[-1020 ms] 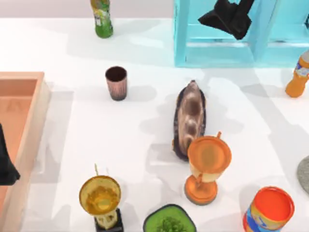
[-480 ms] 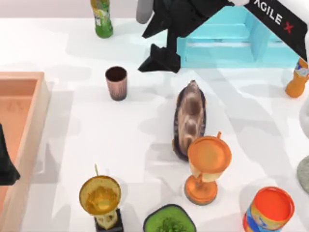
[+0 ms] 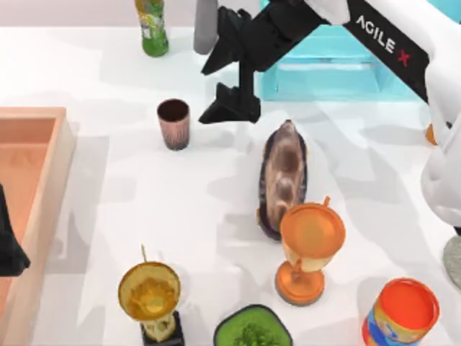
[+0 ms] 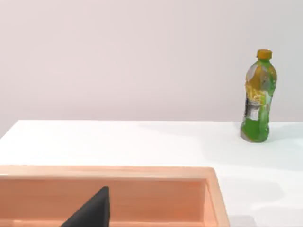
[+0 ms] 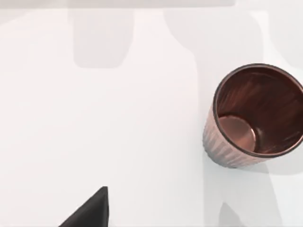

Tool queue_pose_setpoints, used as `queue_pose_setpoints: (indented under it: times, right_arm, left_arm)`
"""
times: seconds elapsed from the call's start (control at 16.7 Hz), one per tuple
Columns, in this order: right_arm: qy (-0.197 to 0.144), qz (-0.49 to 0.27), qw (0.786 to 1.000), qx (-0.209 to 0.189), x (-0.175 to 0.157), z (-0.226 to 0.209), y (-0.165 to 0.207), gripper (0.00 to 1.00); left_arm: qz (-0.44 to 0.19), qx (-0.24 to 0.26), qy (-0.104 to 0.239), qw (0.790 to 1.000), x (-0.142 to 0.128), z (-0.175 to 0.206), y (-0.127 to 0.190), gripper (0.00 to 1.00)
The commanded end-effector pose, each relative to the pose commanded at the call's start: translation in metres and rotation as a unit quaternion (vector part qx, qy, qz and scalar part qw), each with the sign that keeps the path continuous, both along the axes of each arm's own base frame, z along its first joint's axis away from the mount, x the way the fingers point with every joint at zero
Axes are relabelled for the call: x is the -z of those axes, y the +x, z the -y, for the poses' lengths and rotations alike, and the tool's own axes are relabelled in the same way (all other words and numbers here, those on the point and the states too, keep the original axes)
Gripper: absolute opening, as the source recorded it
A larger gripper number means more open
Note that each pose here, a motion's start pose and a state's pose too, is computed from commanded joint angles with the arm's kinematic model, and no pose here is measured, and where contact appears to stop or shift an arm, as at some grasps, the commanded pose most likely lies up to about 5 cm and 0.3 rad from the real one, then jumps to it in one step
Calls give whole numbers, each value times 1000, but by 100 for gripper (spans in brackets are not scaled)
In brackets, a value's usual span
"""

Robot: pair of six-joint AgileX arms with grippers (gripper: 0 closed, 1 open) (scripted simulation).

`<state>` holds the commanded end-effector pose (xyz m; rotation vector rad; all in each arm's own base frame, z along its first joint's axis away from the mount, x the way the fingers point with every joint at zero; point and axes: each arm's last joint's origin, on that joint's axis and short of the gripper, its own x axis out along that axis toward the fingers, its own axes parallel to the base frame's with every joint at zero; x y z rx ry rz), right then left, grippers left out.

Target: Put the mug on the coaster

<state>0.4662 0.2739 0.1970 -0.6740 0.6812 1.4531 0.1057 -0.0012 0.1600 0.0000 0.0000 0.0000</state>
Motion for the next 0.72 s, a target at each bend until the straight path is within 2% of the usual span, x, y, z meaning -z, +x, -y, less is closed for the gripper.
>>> queue_pose_setpoints:
  times: [0.24, 0.6, 0.72]
  right_arm:
    - [0, 0, 1000, 0, 12, -9, 2, 100]
    - [0, 0, 1000, 0, 69, -55, -1, 100]
    - [1, 1, 1000, 1, 77, -63, -2, 100]
  left_arm:
    - [0, 0, 0, 1000, 0, 0, 0, 100]
    - [0, 0, 0, 1000, 0, 0, 0, 100]
    - [0, 0, 0, 1000, 0, 0, 0, 100]
